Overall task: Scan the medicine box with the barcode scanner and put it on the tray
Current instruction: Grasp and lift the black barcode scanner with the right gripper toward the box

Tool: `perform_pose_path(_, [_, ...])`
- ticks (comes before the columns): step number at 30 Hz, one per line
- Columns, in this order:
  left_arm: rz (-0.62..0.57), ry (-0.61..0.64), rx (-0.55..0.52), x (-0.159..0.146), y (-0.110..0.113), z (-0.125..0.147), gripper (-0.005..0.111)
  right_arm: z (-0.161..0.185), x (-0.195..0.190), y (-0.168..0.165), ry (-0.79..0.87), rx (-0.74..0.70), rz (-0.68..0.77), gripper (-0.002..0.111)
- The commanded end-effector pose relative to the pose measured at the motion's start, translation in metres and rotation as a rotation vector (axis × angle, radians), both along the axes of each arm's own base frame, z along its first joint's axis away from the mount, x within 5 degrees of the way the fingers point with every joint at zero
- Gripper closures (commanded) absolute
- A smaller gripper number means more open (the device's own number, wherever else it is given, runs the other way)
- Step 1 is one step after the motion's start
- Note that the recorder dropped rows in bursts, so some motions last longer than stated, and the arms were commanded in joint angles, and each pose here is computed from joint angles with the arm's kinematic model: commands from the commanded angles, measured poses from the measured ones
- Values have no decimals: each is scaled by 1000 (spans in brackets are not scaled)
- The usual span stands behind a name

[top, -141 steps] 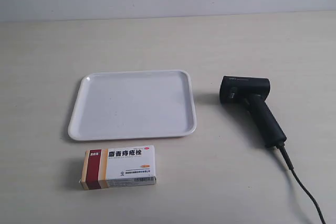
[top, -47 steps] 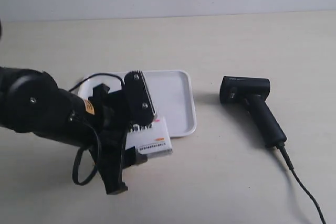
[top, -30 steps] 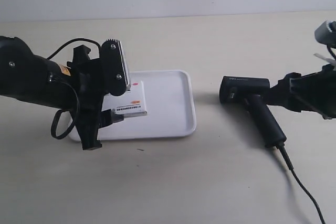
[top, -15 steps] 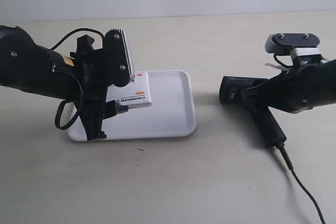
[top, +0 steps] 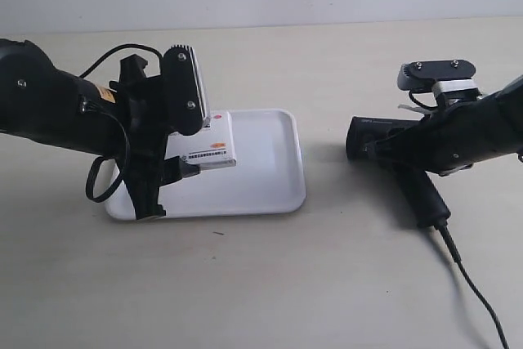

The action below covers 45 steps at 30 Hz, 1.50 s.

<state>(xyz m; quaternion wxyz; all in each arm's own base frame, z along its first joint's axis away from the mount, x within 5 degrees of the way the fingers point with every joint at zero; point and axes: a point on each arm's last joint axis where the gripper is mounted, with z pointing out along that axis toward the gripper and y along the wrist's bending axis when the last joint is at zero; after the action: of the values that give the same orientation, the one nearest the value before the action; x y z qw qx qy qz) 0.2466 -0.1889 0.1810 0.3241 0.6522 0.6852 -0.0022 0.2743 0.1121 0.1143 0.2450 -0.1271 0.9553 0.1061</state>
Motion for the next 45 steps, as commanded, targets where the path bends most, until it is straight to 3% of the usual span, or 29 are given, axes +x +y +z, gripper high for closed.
perform_pose_path(1, [14,2,-17,1,0,3,107,0,2,0,-17,-19,19,82])
perform_pose_path(7, [14,2,-17,1,0,3,107,30,-5,6,-58,63,80,99])
perform_pose_path(13, [-1,-4,-8,1,0,3,107,66,-16,8,-159,81,213,99])
perform_pose_path(28, [71,8,16,17,21,-4,107,51,-13,5,-146,-7,268,99])
perform_pose_path(40, [61,12,51,24,20,-21,107,51,-11,4,-170,-35,286,99])
perform_pose_path(45, [125,5,-23,29,13,-14,107,51,-5,0,-207,-63,206,99])
